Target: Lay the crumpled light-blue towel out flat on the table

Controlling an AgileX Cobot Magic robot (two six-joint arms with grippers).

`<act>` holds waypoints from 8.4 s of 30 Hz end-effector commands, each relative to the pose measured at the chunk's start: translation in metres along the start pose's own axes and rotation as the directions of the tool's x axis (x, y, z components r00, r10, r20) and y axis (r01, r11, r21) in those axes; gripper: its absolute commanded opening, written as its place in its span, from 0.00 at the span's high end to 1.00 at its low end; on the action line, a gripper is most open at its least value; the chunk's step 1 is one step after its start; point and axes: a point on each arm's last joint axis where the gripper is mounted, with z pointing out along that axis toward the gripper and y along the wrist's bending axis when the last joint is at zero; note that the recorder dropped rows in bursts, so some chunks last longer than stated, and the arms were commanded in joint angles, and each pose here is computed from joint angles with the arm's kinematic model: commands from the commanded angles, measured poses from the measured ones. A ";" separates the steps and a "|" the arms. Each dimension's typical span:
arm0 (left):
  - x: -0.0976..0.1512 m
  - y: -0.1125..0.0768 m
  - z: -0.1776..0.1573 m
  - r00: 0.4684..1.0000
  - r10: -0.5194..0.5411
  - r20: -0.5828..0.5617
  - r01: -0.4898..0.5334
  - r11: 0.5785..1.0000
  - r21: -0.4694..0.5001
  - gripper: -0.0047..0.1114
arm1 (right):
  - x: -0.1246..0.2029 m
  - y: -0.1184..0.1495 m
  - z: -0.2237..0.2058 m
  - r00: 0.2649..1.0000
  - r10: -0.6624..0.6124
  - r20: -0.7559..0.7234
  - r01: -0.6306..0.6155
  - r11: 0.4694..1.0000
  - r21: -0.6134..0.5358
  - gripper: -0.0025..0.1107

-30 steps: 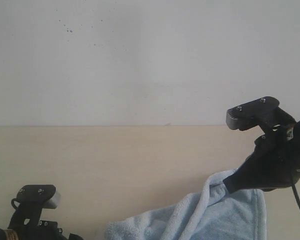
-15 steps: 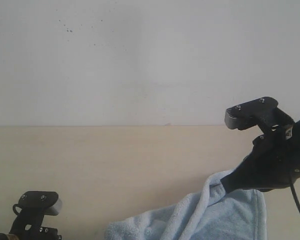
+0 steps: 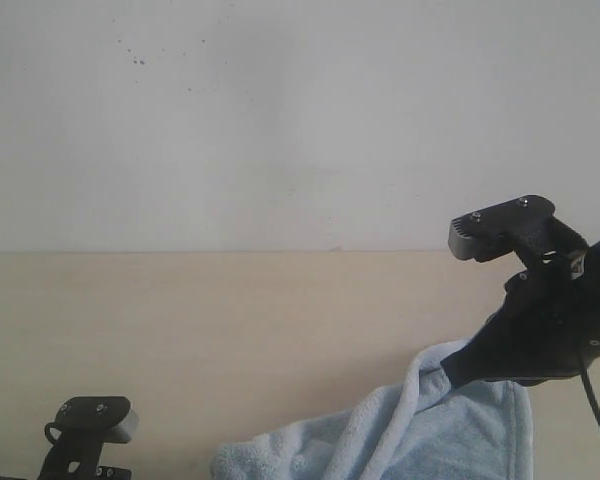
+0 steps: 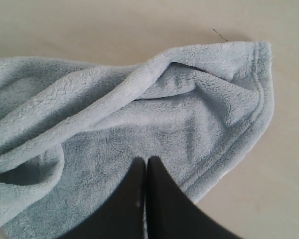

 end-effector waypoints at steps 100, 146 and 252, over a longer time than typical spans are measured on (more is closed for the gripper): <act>0.003 -0.003 0.004 0.996 0.081 -0.025 -0.079 0.995 0.056 0.91 | -0.001 0.009 -0.004 0.999 0.032 0.016 -0.030 0.995 -0.098 0.98; -0.021 -0.002 0.005 0.958 0.252 -0.138 -0.259 0.965 -0.034 0.53 | 0.001 0.014 -0.022 0.999 0.003 0.038 0.002 0.991 -0.132 0.98; -0.106 0.028 -0.134 0.921 0.168 0.351 0.011 0.890 -0.456 0.93 | -0.011 -0.007 0.006 0.989 -0.083 0.124 0.082 0.997 0.009 0.98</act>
